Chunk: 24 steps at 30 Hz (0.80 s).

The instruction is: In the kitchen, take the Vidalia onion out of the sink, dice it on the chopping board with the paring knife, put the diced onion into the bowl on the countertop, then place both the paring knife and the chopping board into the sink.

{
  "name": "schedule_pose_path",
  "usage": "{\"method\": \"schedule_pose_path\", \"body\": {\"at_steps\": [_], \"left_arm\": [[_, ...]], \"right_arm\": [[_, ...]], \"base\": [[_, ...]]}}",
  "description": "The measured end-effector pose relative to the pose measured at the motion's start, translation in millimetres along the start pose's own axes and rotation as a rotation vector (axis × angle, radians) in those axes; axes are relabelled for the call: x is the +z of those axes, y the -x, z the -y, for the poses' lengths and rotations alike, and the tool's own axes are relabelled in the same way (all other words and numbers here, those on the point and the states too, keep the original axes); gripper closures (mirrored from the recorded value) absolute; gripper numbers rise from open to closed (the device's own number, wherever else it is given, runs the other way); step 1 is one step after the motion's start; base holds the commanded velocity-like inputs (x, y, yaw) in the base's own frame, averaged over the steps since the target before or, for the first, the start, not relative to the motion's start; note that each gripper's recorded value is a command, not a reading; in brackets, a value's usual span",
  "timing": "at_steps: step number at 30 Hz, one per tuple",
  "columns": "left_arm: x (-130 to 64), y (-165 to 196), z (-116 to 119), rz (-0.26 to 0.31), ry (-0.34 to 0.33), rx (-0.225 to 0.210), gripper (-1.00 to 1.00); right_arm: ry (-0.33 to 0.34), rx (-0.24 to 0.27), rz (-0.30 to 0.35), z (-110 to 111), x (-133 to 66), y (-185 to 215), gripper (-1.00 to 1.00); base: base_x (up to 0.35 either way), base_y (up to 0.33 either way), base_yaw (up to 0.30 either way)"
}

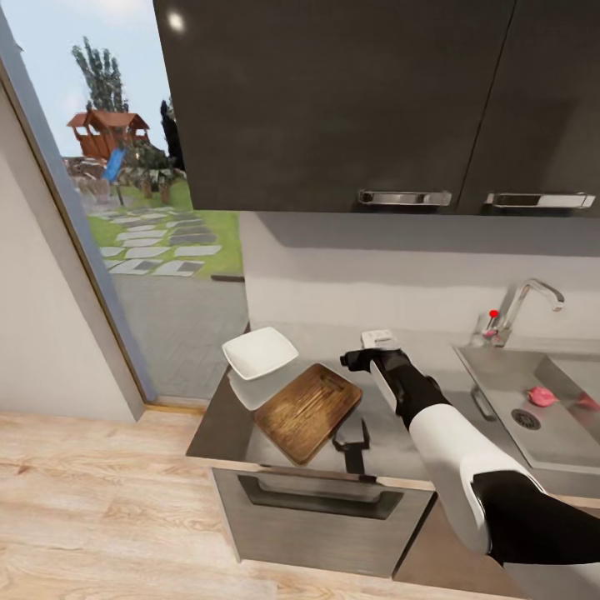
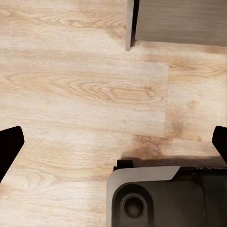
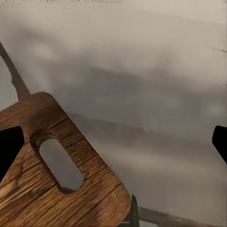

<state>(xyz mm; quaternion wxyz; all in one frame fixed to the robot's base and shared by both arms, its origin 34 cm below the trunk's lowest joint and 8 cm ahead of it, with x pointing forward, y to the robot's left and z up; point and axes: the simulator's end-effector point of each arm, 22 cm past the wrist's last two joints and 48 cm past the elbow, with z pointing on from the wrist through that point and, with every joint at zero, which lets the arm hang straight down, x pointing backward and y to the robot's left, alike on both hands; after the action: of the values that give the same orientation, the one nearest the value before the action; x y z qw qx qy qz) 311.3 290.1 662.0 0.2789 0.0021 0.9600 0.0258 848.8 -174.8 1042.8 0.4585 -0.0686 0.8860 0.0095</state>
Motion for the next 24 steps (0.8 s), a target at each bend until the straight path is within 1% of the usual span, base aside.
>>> {"method": "schedule_pose_path", "body": {"at_steps": [5, 11, 24], "left_arm": [[-0.2, -0.6, -0.1, -0.001, 0.000, 0.000, -1.00], [-0.1, -0.4, 0.5, -0.001, -0.001, -0.001, -1.00], [0.0, -2.6, 0.1, -0.007, 0.000, -0.001, -1.00]], "right_arm": [[-0.004, -0.001, 0.012, 3.7, 3.1, -3.5, -1.00], [-0.027, -0.004, 0.019, 19.1, 5.6, -8.5, -1.00], [-0.028, -0.002, -0.005, 19.1, 10.9, -21.1, -1.00]], "base": [[0.006, 0.001, 0.000], [0.001, 0.000, 0.000], [0.002, 0.000, 0.000]]}}
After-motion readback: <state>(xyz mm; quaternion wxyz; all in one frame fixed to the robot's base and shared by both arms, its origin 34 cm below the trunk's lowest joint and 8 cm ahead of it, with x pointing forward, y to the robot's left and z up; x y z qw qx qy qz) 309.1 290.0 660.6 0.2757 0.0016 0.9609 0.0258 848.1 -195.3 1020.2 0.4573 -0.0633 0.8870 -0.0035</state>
